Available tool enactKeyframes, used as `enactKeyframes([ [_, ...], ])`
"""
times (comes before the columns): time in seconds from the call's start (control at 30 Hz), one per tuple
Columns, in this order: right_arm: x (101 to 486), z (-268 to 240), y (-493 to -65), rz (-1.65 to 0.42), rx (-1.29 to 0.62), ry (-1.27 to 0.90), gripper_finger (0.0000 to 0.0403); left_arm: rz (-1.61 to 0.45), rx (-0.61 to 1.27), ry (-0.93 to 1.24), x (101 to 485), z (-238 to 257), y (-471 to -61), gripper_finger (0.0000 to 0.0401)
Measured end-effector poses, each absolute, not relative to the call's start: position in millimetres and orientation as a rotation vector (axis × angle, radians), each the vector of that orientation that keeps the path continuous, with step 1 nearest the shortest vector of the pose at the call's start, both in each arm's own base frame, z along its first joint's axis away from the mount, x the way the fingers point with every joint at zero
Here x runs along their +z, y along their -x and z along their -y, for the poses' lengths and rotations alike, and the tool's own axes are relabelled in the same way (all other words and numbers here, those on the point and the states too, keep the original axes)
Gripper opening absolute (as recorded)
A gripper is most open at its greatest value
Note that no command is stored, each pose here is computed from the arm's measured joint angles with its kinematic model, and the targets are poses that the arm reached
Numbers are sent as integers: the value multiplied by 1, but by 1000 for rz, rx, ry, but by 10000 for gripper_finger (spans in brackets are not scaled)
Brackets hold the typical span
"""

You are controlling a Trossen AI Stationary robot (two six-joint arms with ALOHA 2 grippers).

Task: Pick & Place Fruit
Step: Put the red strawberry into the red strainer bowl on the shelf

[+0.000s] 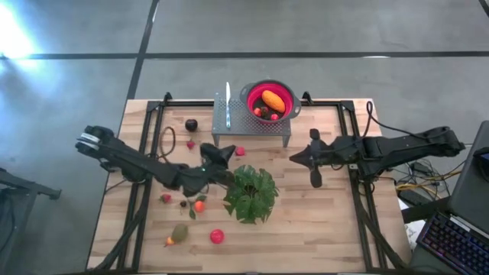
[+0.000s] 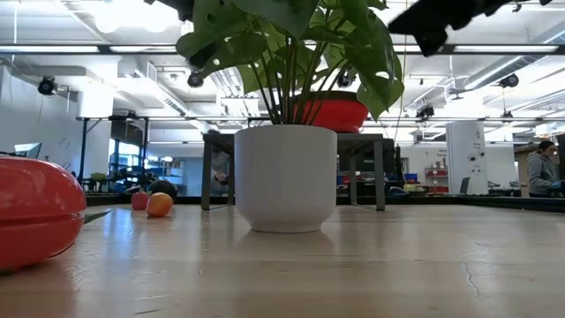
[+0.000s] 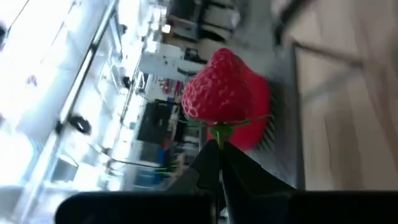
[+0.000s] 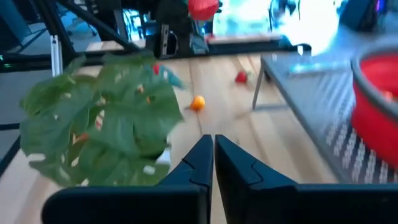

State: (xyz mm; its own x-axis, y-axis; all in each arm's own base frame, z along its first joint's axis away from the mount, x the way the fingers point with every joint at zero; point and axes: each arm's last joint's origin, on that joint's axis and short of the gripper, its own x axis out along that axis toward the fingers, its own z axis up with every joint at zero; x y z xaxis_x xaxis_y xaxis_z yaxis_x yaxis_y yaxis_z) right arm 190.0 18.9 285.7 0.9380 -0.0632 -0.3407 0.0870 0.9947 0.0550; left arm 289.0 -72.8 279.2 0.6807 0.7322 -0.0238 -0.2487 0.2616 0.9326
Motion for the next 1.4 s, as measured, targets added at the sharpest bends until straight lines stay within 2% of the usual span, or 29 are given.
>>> enactKeyframes([
  [0.23,292,-22,-211,-206,-43,154,72,-188,796,-495,316,62,-263,5],
  [0.43,286,-24,-229,-182,-36,278,141,-125,595,-264,313,60,-260,5],
  [0.77,292,-26,-249,13,-60,235,233,-106,373,-119,291,50,-289,5],
  [1.03,290,-28,-259,67,-66,214,295,-18,376,-161,288,45,-307,5],
  [1.2,290,-28,-263,110,-71,204,319,27,317,-182,293,41,-318,5],
  [1.4,292,-28,-263,132,-70,199,326,28,296,-234,296,41,-338,5],
])
